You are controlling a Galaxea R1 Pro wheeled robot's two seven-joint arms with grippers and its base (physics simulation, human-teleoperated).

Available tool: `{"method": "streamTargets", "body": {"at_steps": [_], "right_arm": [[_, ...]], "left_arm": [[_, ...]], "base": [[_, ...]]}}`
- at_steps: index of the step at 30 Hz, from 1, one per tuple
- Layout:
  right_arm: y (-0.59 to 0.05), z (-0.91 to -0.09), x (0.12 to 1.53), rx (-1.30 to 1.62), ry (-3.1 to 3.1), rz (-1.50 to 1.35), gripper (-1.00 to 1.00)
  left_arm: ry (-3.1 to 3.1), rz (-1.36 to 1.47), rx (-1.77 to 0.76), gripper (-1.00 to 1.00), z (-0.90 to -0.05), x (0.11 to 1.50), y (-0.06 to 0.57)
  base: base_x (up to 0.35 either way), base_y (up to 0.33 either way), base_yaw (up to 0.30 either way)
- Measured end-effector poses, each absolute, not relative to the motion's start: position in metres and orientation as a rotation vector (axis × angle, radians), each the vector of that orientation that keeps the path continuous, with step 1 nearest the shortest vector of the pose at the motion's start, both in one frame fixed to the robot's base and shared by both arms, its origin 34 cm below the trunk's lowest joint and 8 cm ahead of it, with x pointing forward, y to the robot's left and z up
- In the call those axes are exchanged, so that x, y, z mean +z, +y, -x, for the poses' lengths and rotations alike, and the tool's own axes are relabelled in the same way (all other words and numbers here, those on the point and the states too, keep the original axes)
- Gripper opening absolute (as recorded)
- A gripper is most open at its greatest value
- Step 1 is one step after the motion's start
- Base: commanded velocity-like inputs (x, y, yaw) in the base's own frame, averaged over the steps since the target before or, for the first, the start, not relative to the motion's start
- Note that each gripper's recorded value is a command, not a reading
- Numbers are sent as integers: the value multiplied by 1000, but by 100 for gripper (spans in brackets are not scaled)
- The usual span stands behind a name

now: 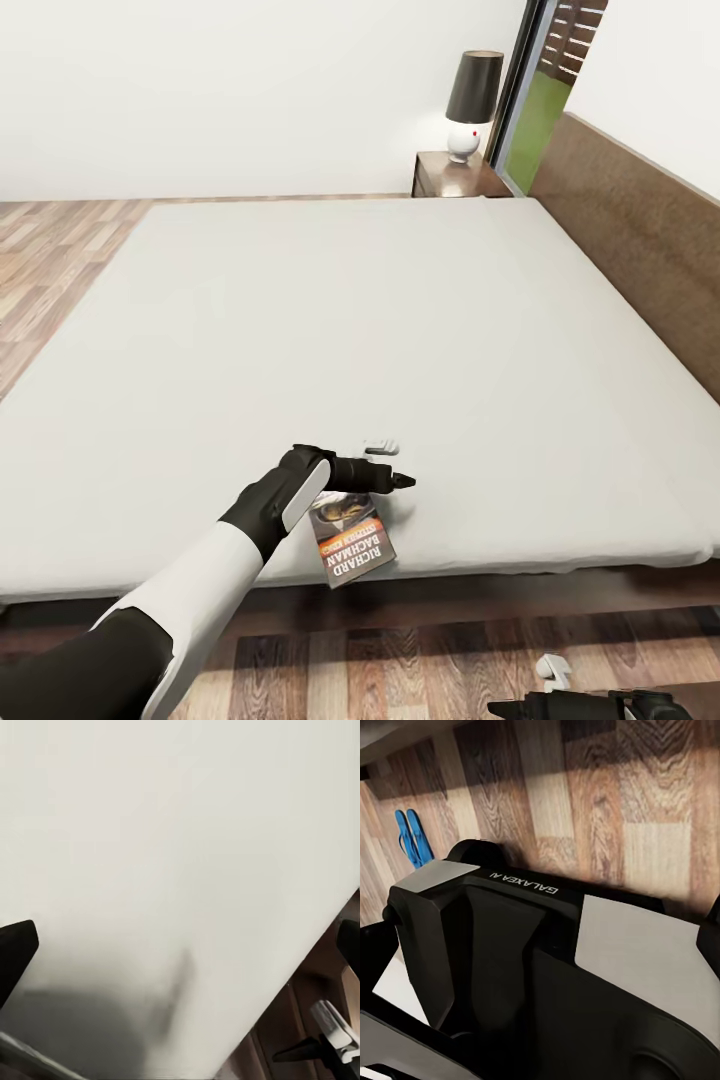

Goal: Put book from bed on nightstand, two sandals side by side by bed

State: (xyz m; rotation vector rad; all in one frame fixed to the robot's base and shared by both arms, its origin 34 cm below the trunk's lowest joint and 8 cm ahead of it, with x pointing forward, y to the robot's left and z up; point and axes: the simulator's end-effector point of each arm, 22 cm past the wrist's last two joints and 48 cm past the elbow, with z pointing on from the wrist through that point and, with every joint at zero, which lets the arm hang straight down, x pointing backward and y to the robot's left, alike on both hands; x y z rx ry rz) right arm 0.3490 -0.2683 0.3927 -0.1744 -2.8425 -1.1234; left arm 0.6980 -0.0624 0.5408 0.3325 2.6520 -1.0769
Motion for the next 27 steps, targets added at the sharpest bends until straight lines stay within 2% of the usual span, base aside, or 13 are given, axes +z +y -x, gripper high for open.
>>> {"method": "streamTargets", "body": {"at_steps": [5, 19, 27], "right_arm": [[-268, -349, 393, -1123, -2843, 174, 100], [-268, -349, 393, -1123, -2843, 174, 100], [-268, -349, 393, -1123, -2843, 174, 100]], "left_arm": [[2653, -332, -1076, 100, -698, 540, -62], [2653, -332, -1075, 100, -697, 540, -62], [2655, -331, -1078, 100, -697, 540, -62]], "base": [[-108, 66, 0], [-6, 9, 0], [0, 175, 0]]}}
